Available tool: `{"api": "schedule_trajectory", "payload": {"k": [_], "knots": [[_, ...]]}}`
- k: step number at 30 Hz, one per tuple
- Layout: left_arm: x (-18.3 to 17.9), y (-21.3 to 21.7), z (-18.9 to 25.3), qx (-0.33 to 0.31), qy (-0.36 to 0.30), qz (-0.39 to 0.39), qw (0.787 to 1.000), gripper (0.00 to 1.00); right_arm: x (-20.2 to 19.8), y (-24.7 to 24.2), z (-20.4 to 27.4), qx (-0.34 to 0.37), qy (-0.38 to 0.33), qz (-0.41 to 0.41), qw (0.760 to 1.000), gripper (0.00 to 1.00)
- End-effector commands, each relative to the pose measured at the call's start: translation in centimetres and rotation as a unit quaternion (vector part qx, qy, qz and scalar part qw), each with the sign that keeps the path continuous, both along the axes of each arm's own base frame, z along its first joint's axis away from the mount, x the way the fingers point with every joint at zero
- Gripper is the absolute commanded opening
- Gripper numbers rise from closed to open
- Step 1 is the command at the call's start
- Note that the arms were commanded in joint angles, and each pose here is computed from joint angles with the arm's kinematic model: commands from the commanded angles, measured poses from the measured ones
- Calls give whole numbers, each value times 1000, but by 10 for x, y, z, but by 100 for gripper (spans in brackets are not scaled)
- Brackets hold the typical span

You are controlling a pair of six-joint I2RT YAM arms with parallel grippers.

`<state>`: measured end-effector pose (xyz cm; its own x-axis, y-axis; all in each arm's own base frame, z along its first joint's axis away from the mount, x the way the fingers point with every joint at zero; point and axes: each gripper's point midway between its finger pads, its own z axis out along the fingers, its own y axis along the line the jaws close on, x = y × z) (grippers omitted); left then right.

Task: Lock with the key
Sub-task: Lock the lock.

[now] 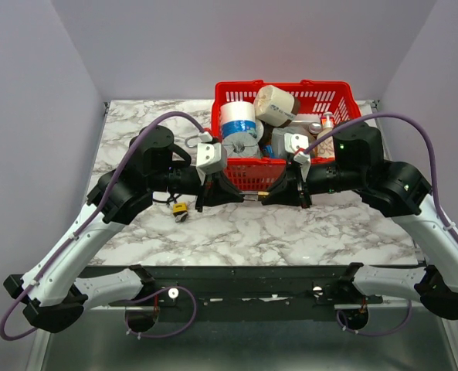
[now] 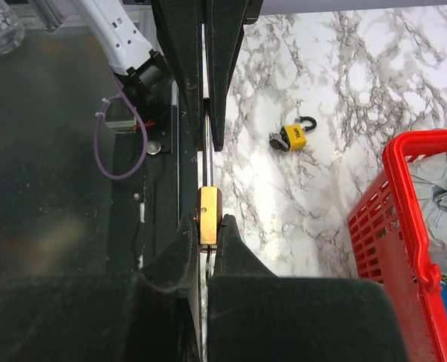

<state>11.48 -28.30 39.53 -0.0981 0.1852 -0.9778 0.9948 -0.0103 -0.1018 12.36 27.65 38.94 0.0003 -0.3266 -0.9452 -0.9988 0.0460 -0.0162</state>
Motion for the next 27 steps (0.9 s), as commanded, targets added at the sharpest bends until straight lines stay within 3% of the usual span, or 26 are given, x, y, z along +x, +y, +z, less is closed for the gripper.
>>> {"api": "schedule_trajectory", "payload": {"k": [1, 13, 27], "knots": [[-8, -6, 13, -18, 8, -17, 1000, 0, 2, 6, 17, 23, -18, 10, 1000, 1], [-9, -20, 20, -43, 57, -17, 997, 0, -2, 15, 17, 25, -4, 35, 999, 1], [-15, -34, 13, -44, 52, -32, 997, 0, -16, 26, 10, 18, 17, 74, 997, 1]]}}
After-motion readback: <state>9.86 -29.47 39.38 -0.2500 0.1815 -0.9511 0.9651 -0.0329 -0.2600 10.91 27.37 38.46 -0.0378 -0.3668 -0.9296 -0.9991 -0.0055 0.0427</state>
